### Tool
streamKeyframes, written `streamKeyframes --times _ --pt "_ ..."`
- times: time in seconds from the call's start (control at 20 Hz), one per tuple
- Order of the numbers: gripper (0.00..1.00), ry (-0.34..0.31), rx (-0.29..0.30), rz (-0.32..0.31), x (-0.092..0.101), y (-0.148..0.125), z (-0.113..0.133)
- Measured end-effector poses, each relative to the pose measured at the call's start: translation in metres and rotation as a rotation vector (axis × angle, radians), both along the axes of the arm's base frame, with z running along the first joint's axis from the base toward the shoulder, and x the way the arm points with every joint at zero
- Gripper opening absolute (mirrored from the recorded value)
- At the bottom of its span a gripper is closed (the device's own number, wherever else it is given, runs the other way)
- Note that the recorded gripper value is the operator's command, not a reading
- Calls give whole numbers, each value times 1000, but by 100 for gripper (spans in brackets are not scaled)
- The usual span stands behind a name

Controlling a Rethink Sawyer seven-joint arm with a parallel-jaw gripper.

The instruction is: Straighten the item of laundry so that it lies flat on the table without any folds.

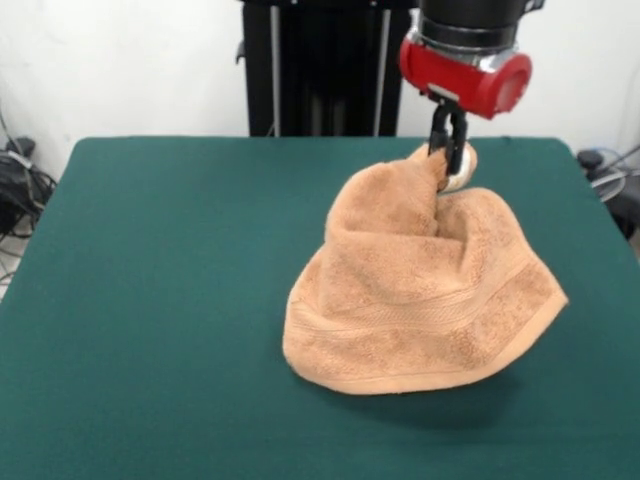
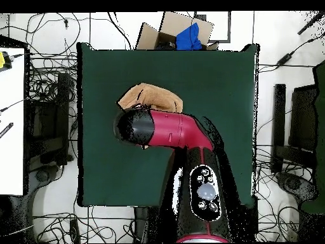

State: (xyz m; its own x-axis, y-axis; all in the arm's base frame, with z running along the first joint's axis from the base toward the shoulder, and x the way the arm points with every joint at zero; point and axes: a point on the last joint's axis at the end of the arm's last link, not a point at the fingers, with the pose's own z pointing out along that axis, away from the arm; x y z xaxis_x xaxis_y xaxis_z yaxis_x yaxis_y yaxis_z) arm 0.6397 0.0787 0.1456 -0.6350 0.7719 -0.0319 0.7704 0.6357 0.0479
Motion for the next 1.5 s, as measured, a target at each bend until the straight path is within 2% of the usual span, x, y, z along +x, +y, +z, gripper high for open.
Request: streamKeyframes --times 0.4,0.75,0.8,1.25,1.5 --pt "0 -8 24 -7 7 -5 21" --pt "0 -29 46 -18 16 -26 34" --pt "100 -33 48 -14 17 -32 35" --pt "100 -43 60 -19 21 -39 40" --pt "100 -49 67 -8 20 -32 45"
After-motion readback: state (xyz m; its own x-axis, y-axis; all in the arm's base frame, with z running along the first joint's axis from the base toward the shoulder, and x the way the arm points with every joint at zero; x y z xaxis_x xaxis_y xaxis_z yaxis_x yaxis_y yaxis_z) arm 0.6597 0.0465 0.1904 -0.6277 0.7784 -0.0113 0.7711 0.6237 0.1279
